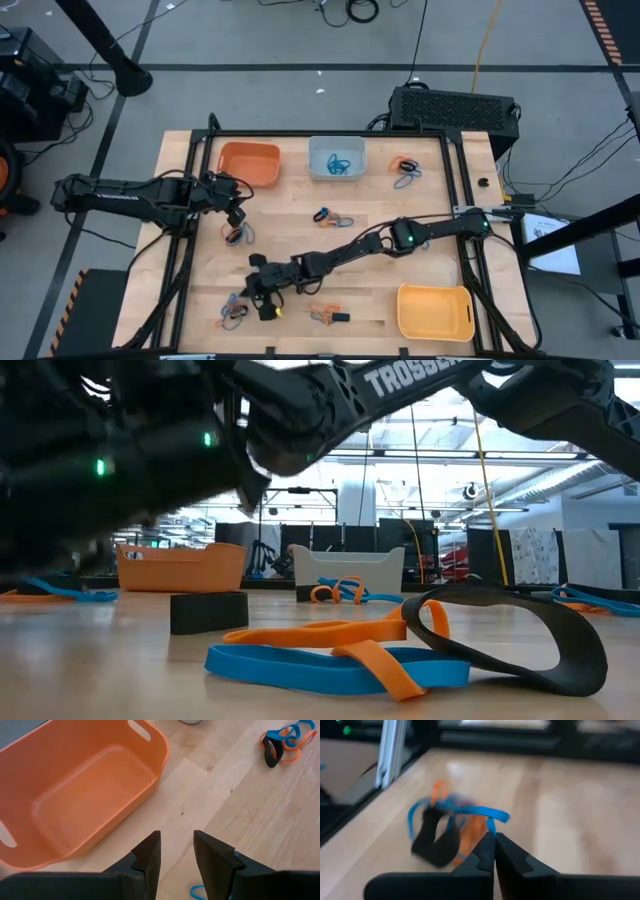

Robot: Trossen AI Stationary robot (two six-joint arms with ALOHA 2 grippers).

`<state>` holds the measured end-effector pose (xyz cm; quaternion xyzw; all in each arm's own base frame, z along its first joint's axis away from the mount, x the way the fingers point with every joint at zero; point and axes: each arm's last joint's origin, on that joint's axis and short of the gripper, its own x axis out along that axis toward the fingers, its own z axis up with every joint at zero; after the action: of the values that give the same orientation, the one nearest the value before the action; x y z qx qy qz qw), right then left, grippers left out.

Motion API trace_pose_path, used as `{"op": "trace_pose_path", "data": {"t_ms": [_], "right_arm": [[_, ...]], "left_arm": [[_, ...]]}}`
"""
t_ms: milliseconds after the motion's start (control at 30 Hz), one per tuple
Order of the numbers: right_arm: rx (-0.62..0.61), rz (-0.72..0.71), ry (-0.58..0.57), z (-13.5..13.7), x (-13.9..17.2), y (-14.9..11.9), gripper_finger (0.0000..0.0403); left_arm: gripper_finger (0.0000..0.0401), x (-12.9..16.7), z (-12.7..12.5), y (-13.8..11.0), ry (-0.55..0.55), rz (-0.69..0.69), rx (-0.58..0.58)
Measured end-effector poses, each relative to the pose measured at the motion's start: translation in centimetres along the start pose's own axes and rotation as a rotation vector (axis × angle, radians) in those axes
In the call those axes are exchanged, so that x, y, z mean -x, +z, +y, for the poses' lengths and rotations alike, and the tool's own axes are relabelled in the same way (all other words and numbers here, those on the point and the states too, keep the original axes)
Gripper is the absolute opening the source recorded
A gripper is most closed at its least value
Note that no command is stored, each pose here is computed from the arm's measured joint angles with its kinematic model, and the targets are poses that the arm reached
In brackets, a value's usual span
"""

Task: Sort rubber bands into baskets
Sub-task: Put the blue rubberband into the gray bin

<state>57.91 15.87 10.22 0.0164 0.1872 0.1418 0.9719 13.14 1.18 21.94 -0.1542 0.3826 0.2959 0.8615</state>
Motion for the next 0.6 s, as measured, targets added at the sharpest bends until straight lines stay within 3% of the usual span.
{"op": "trace_pose_path", "data": {"t_ms": [400,600], "right_arm": [[0.080,-0.123,-0.042,0.3,1.7,4.4,0.0000],[0.095,0.009,-0.119,0.2,4.6,7.7,0.0000]], "left_arm": [[0.0123,0.0,0.0,0.0,-0.007,0.000,-0.007],[0.0123,0.0,0.0,0.0,-0.007,0.001,-0.007]]}}
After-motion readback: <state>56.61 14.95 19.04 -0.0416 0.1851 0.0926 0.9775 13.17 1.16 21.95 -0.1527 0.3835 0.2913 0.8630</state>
